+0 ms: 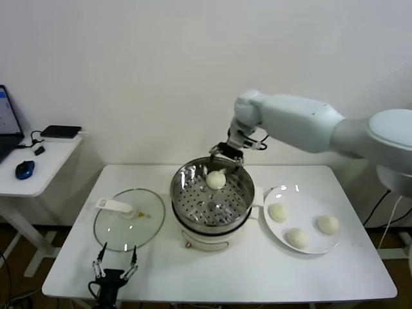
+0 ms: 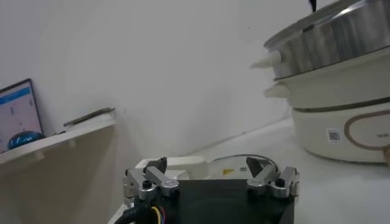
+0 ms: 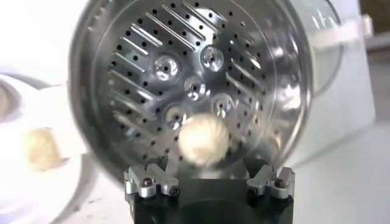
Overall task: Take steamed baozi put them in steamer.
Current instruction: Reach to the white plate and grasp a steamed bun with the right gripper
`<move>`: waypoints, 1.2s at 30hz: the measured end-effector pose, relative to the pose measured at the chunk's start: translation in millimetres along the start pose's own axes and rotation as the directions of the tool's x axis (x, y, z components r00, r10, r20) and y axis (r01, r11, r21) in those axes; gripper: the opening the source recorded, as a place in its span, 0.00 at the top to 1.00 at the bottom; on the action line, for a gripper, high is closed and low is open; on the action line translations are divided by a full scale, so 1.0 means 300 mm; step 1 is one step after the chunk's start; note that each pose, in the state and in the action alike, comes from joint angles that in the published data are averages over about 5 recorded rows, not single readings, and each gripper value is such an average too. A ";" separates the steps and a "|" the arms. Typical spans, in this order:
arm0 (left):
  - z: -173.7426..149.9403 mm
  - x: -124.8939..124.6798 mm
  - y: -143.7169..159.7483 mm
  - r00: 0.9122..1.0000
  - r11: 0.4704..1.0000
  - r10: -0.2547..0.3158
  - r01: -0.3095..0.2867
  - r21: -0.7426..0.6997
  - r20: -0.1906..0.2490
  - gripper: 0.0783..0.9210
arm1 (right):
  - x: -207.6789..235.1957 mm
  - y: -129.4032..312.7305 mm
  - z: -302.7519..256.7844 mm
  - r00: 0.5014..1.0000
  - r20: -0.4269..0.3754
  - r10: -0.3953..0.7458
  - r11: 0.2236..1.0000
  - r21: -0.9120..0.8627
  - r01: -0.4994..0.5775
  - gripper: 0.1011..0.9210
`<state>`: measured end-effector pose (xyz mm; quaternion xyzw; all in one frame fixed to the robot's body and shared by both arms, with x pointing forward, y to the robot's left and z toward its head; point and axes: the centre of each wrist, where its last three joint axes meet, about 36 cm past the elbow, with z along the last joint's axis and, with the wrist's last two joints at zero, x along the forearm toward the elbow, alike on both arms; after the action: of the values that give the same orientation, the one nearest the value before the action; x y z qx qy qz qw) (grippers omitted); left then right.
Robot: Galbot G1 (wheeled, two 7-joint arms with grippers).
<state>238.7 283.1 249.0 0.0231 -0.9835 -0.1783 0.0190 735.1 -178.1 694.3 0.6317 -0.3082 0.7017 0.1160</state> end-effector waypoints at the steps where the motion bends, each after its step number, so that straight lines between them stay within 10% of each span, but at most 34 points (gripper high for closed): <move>1: 0.000 0.000 0.000 1.000 1.000 0.001 -0.001 0.000 -0.001 0.12 | 0.020 0.027 0.019 1.000 -0.010 -0.001 0.999 -0.043 0.001 0.12; 16: 0.014 0.002 0.001 1.000 1.000 0.004 -0.004 -0.001 -0.011 0.12 | -0.046 0.488 0.150 0.994 -0.077 -0.081 0.774 -0.633 0.014 0.12; 36: 0.046 0.009 0.004 0.999 1.000 0.005 -0.005 -0.009 -0.033 0.12 | -0.468 0.682 0.085 0.987 -0.022 -0.162 0.616 -0.783 0.083 0.12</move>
<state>235.3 288.8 236.5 0.0233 -0.9823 -0.1822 0.0355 667.6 -321.2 501.6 0.5060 -0.5322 0.5173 0.4395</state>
